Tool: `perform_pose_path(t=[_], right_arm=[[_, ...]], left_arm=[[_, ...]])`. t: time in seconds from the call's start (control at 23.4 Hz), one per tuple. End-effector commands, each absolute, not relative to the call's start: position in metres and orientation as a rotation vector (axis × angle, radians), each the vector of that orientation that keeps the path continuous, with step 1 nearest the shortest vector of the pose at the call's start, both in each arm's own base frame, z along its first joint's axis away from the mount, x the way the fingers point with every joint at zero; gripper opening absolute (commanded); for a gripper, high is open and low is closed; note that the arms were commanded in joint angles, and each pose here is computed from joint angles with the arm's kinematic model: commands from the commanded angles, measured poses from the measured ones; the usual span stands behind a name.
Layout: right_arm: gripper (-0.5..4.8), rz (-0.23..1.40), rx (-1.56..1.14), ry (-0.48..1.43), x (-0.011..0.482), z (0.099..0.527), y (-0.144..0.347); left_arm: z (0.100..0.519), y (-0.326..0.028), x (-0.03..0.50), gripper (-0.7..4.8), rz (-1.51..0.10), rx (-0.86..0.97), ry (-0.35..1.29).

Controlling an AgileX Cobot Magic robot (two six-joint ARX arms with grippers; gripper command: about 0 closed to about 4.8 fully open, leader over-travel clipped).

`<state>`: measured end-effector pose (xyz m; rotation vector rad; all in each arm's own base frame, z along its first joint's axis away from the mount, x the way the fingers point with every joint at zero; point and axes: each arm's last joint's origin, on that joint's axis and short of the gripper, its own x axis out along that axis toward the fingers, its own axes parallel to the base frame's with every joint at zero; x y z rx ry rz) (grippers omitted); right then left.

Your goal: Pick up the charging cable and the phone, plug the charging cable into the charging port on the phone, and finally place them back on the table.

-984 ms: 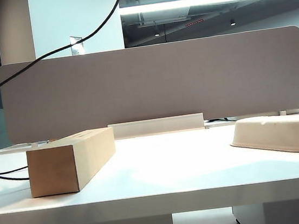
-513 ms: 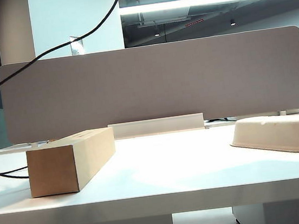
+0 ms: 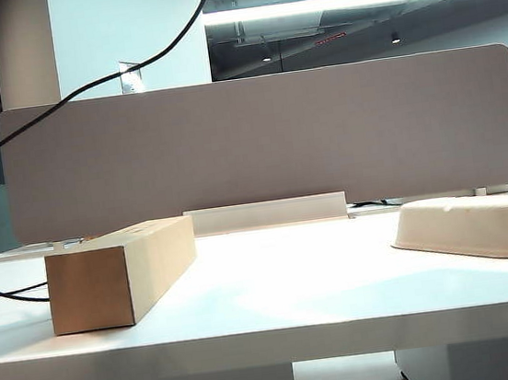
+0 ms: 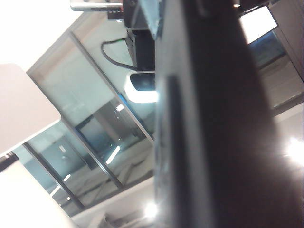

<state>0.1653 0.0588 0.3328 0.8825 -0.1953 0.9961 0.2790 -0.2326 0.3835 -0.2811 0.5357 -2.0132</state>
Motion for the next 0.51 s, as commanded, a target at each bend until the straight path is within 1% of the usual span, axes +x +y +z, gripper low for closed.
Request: perform_pose_path(t=[0.04,0.21,0.51], right_arm=[[-0.05,1.020,0.869,-0.262,0.1615,0.3400,0.0576],[-0.05,1.052,0.849,-0.337,0.1568,0.3454,0.0563],[-0.05,1.049,0.848,-0.323,0.1597,0.3434,0.0572]], left_arm=[[0.3861,-0.2319,0.2784,-0.06,-2.025,-0.279,0.527],[0.3878,-0.2282,0.2820,-0.06,-2.012,-0.277,0.510],[0.3932,-0.2296,0.2820,-0.06,-2.018,-0.284,0.504]])
